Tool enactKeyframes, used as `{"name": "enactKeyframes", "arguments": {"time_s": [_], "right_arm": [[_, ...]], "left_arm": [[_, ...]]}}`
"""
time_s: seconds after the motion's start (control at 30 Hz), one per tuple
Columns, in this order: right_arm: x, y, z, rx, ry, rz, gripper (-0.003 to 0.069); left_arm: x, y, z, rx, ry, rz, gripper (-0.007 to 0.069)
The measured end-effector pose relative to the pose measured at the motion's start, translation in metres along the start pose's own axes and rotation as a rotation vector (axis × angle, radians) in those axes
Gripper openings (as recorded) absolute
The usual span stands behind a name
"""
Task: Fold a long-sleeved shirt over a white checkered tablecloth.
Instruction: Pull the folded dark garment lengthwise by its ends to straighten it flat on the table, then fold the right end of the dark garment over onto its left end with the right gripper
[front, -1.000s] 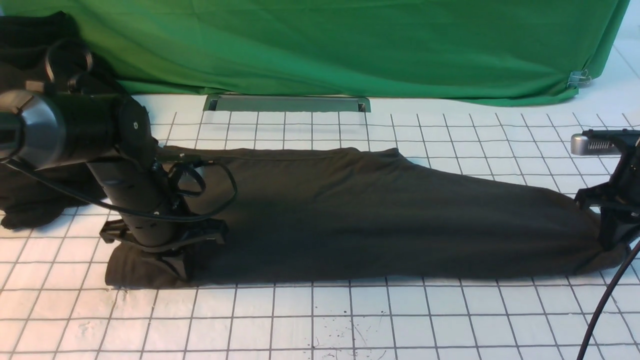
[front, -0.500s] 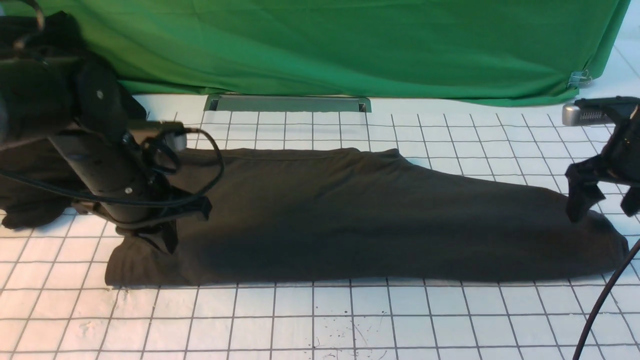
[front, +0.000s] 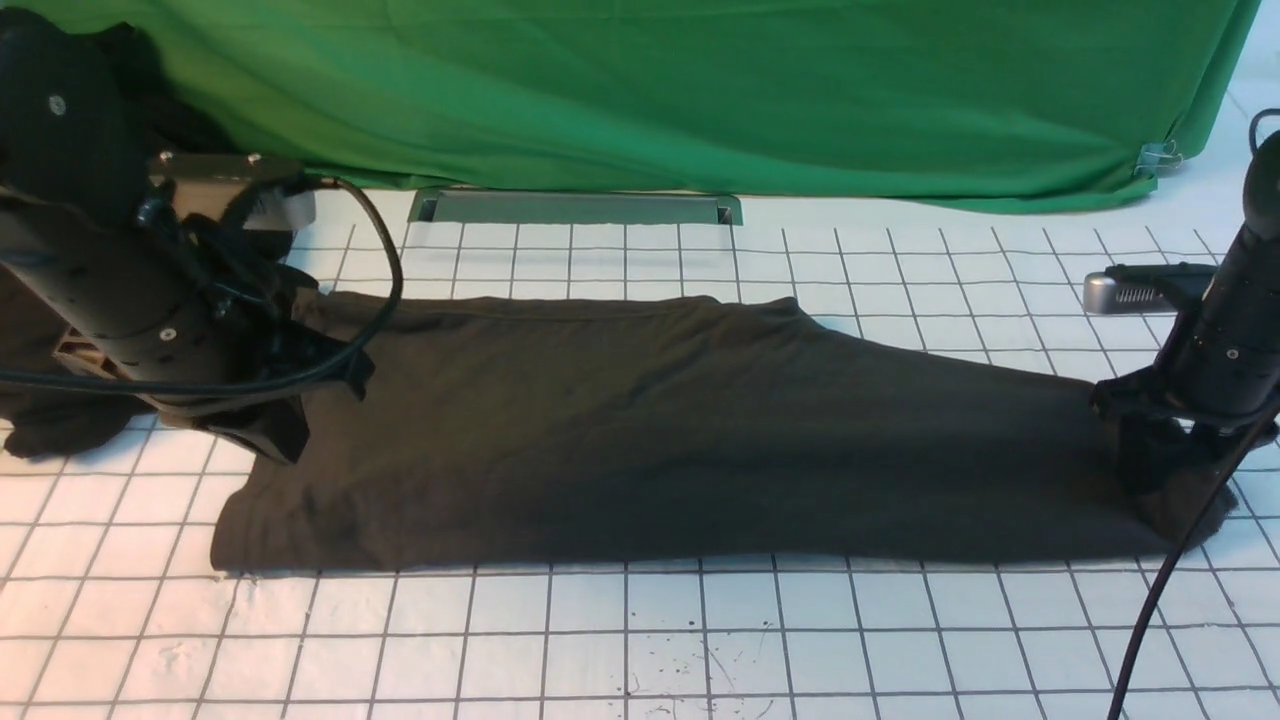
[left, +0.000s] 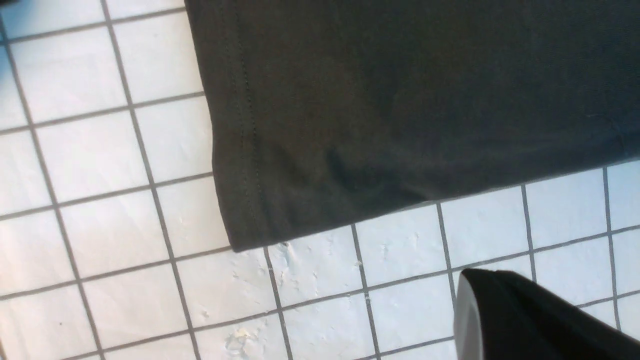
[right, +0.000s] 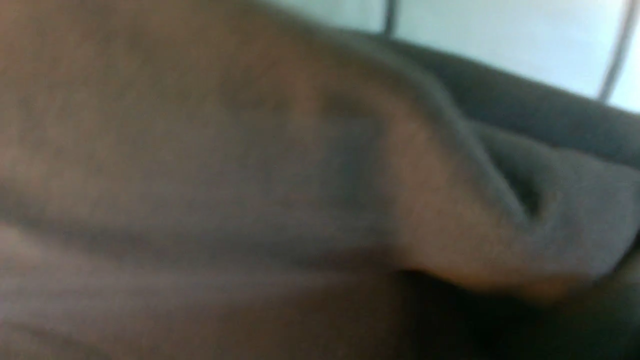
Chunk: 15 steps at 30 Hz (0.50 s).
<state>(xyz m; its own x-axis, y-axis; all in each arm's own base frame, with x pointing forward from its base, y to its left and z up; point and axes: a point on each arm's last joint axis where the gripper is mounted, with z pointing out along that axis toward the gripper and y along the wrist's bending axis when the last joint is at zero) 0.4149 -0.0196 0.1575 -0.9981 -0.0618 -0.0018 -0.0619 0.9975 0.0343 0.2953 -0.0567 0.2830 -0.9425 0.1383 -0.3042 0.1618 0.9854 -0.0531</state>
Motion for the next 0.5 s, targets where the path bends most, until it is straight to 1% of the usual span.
{"name": "enactKeyframes", "arguments": {"time_s": [0.03, 0.07, 0.1, 0.13, 0.2, 0.23, 0.3, 0.37, 0.43, 0.47, 0.5], "right_arm": [[0.000, 0.000, -0.001, 0.001, -0.002, -0.002, 0.0129], [0.001, -0.001, -0.003, 0.002, -0.002, -0.003, 0.0089], [0.001, -0.004, -0.007, 0.004, -0.004, 0.004, 0.0057], [0.002, -0.005, -0.012, 0.007, -0.007, 0.012, 0.0046], [0.002, -0.015, -0.034, 0.027, -0.036, 0.041, 0.0035], [0.003, -0.017, -0.036, 0.030, -0.039, 0.044, 0.0035], [0.004, -0.023, -0.063, 0.053, -0.091, 0.062, 0.0035], [0.008, -0.022, -0.091, 0.056, -0.157, 0.070, 0.0034], [0.011, -0.013, -0.113, 0.051, -0.214, 0.056, 0.0034], [0.013, 0.000, -0.128, 0.036, -0.257, 0.033, 0.0034], [0.013, 0.007, -0.135, 0.028, -0.279, 0.021, 0.0033]], "left_arm": [[0.000, 0.000, 0.000, 0.000, 0.001, 0.000, -0.0004], [0.000, 0.000, 0.000, 0.000, 0.002, 0.000, -0.0004], [0.001, 0.000, 0.000, 0.000, 0.004, 0.000, -0.0004], [0.001, 0.000, 0.000, 0.000, 0.009, 0.000, -0.0004], [0.002, 0.000, 0.000, -0.001, 0.019, 0.000, -0.0004], [0.002, 0.000, 0.000, -0.002, 0.021, 0.001, -0.0004], [0.002, 0.001, 0.000, -0.011, 0.024, -0.001, -0.0004], [0.002, 0.002, 0.000, -0.022, 0.021, -0.014, -0.0004], [0.002, 0.003, 0.001, -0.036, 0.018, -0.019, -0.0004], [0.002, 0.004, 0.001, -0.047, 0.014, -0.022, -0.0004], [0.002, 0.005, 0.000, -0.053, 0.013, -0.020, -0.0004]]}}
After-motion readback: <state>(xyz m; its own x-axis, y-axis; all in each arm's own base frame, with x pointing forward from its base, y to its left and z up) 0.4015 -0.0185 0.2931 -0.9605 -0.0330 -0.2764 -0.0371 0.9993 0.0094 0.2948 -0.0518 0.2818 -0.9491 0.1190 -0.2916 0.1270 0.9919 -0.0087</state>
